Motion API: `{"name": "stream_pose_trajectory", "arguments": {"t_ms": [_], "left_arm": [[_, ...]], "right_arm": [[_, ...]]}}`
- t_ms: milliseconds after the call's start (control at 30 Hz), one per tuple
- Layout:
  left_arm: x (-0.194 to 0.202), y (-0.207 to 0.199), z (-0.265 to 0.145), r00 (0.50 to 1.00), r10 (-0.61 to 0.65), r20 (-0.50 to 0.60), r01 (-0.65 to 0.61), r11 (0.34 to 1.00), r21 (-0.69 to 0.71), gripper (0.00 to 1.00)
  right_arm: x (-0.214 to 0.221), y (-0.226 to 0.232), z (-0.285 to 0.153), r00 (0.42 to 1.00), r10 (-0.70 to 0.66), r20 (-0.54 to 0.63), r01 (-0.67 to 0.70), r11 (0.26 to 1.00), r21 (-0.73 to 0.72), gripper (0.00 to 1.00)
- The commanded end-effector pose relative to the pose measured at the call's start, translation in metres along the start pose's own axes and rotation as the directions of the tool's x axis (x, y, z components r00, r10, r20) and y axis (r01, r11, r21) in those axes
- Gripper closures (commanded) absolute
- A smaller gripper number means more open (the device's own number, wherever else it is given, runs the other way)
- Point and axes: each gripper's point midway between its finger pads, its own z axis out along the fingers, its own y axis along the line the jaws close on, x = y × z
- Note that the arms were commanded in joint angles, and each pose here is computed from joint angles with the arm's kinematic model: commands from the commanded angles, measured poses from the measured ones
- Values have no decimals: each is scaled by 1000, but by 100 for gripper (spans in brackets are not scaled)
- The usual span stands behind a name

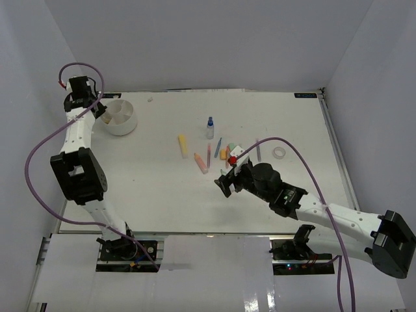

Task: Sort the stationery into containers
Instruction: Place the stationery in the storage box.

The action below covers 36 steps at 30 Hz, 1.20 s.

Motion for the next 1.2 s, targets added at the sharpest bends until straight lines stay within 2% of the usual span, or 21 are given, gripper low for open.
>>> {"name": "stream_pose_trajectory", "arguments": {"t_ms": [0,367,600,733,867,933,1067,1167], "left_arm": [[-32,-3,8,998,0,57,-1,1000,14,85],[-38,-15,59,1000,1,28,-3,999,52,78],[-14,-7,79,999,10,-35,-10,1000,22,62],[-1,-3,84,998,10,-66,-9,1000,13,48],[-4,-9,72,997,0,-72,3,999,45,38],[-17,-14,55,999,-8,-49,11,998,67,34],[-29,-18,15,999,-30,-27,33,994,101,22],[-25,-14,-17,999,-43,-18,45,992,119,15]], "right_arm": [[-7,3,-5,999,19,33,-18,1000,-22,10],[-1,4,-5,1000,13,18,-12,999,-30,10],[-1,0,-4,1000,9,10,-9,1000,-8,10],[-1,-3,-5,1000,9,5,-9,1000,8,10],[-3,-16,-7,1000,17,-3,-17,997,77,10],[-7,-32,-9,1000,28,-7,-26,987,159,10],[4,-65,-12,992,116,-55,-94,950,296,10],[16,-100,-18,970,229,-83,-177,897,404,10]]}}
